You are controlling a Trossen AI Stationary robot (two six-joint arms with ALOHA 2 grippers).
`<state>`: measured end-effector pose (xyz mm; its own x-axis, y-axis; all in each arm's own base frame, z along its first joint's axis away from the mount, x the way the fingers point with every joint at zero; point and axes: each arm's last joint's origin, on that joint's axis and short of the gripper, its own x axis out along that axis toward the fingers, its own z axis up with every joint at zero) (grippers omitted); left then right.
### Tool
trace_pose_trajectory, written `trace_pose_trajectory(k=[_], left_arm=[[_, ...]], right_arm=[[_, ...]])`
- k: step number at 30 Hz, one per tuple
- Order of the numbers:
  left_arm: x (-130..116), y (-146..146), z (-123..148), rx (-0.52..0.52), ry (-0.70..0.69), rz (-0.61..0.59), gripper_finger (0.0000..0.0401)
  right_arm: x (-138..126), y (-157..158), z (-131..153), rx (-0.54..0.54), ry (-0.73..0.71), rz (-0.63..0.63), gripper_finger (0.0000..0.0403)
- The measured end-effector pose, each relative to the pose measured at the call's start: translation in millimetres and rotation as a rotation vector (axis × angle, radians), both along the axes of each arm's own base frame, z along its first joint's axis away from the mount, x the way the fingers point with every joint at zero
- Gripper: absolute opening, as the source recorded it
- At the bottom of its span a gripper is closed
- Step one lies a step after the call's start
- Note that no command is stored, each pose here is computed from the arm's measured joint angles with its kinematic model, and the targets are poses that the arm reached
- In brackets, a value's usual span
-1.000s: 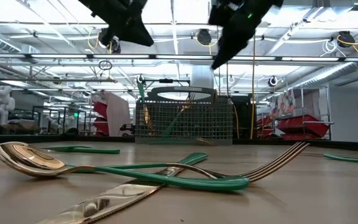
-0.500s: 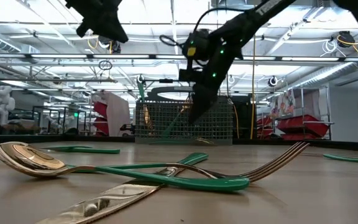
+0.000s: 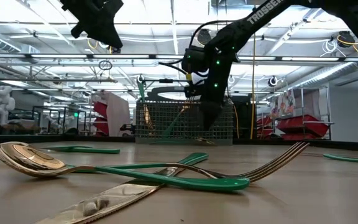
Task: Sort silverware
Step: Put the green spoon into the gray silverware organizer
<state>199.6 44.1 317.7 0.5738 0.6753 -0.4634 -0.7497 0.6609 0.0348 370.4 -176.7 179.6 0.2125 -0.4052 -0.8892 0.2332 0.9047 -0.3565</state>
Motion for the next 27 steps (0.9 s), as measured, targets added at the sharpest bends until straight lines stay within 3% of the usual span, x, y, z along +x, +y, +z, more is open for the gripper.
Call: trace_pose_trajectory(k=[3, 14, 20, 27], left_arm=[[0, 0, 0, 0.002, 0.0, 0.002, 0.0054], [0, 0, 0, 0.003, 0.006, 0.0, 0.0054], [-2, 0, -2, -0.001, 0.034, 0.001, 0.0054], [-2, -1, -3, -0.005, 0.04, 0.0, 0.0054]], right_arm=[[0, 0, 0, 0.002, 0.0, 0.002, 0.0009], [2, 6, -3, 0.025, -0.019, -0.005, 0.0001], [8, 8, -3, -0.048, -0.036, -0.009, 0.0], [13, 16, -17, -0.049, 0.008, -0.004, 0.0]])
